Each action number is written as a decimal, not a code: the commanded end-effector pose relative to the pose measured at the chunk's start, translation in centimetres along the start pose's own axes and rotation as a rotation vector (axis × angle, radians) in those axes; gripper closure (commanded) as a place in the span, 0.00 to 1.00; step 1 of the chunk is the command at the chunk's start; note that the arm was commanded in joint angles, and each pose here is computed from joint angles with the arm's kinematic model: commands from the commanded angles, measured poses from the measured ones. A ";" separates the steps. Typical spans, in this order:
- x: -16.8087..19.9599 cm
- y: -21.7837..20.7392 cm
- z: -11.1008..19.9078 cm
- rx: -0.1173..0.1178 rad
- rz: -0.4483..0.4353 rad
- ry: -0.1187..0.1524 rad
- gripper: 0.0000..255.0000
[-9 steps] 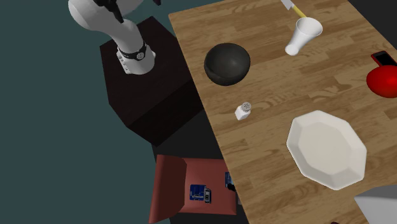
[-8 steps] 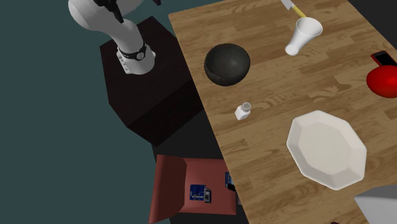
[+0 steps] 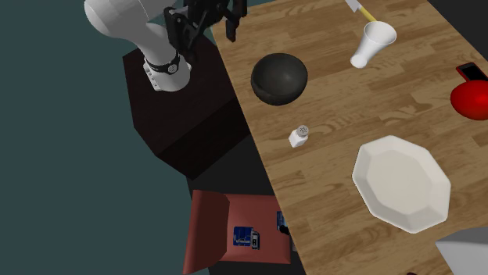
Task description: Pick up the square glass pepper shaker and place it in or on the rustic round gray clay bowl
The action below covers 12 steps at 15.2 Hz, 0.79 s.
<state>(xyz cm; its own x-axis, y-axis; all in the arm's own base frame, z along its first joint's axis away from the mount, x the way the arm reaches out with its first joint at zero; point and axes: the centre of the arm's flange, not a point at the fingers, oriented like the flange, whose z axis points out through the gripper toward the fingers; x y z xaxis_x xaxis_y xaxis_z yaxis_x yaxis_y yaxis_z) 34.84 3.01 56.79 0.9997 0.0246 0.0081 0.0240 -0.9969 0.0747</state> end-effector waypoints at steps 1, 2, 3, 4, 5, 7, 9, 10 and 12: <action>1.5 -1.0 1.8 0.003 -0.003 0.006 0.00; 2.4 -1.6 2.7 0.004 -0.005 0.009 0.00; 3.2 -2.1 3.5 0.005 -0.008 0.011 0.00; 4.1 -2.6 4.3 0.006 -0.010 0.013 0.00; 4.9 -3.1 5.1 0.007 -0.012 0.015 0.00; 6.7 -4.2 6.7 0.010 -0.016 0.020 0.00; 8.4 -5.3 8.3 0.012 -0.020 0.024 0.00; 9.2 -5.8 9.0 0.013 -0.022 0.026 0.00; 11.0 -6.9 10.6 0.015 -0.026 0.031 0.00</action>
<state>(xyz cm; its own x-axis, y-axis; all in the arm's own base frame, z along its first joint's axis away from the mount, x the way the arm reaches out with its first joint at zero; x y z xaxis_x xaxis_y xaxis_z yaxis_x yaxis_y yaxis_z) 44.94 8.74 46.72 0.9982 0.0500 0.0336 0.0479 -0.9969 0.0621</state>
